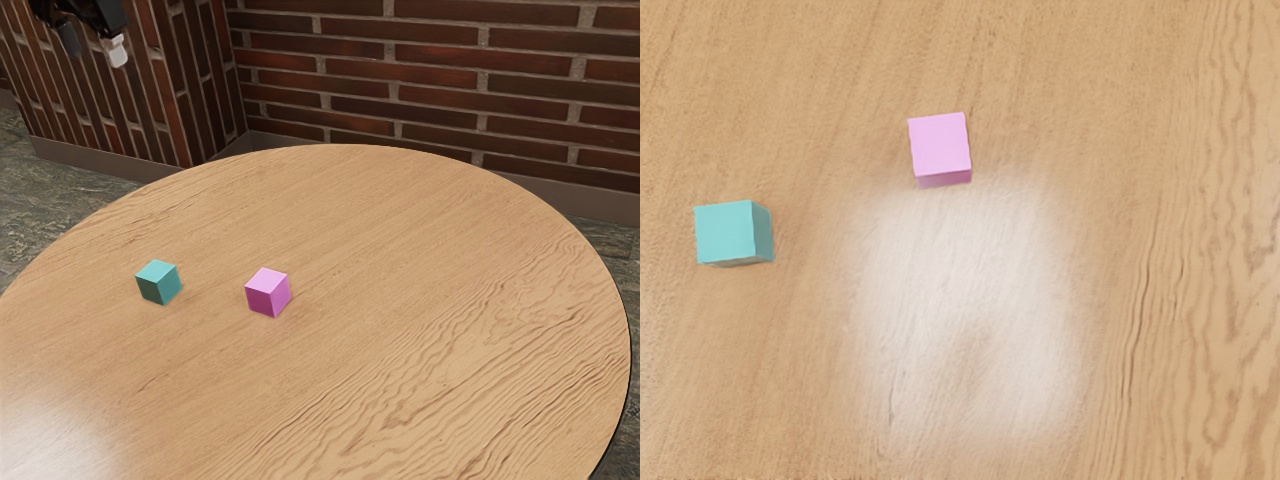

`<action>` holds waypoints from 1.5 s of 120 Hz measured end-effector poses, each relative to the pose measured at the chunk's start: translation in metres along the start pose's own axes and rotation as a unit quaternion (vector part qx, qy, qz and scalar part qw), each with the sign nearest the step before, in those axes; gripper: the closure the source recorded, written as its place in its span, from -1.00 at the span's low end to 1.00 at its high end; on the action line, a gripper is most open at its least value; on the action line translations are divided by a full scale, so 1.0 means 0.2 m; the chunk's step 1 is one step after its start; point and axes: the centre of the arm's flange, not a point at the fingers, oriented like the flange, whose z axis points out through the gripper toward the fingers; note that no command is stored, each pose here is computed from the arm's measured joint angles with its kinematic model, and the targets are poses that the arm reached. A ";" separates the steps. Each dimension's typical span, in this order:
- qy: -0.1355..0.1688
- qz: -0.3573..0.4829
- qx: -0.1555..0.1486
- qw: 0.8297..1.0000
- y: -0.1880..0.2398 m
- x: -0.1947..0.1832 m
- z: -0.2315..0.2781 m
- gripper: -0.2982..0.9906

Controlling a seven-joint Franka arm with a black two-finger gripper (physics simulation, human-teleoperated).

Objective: Pick up the blue block with one arm, and put the blue block on the pink block with one arm

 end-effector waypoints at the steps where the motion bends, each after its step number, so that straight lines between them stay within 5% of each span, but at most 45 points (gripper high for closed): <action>1: 0.000 0.000 0.001 1.000 0.00 0.00 0.00 -0.54; 27: -0.010 -0.013 0.016 1.000 -0.08 -0.03 0.02 -0.54; 44: -0.104 -0.033 0.023 0.994 -0.21 -0.01 0.42 -0.54; 68: -0.147 -0.036 0.017 0.988 -0.30 -0.09 0.84 -0.54; 95: -0.140 -0.054 0.052 0.987 -0.46 -0.12 1.21 -0.54; 128: -0.133 -0.117 0.086 0.980 -0.83 -0.27 1.36 -0.54; 149: -0.159 -0.130 0.100 0.974 -0.94 -0.39 1.54 -0.54; 180: -0.144 -0.151 0.106 0.972 -1.10 -0.48 1.54 -0.54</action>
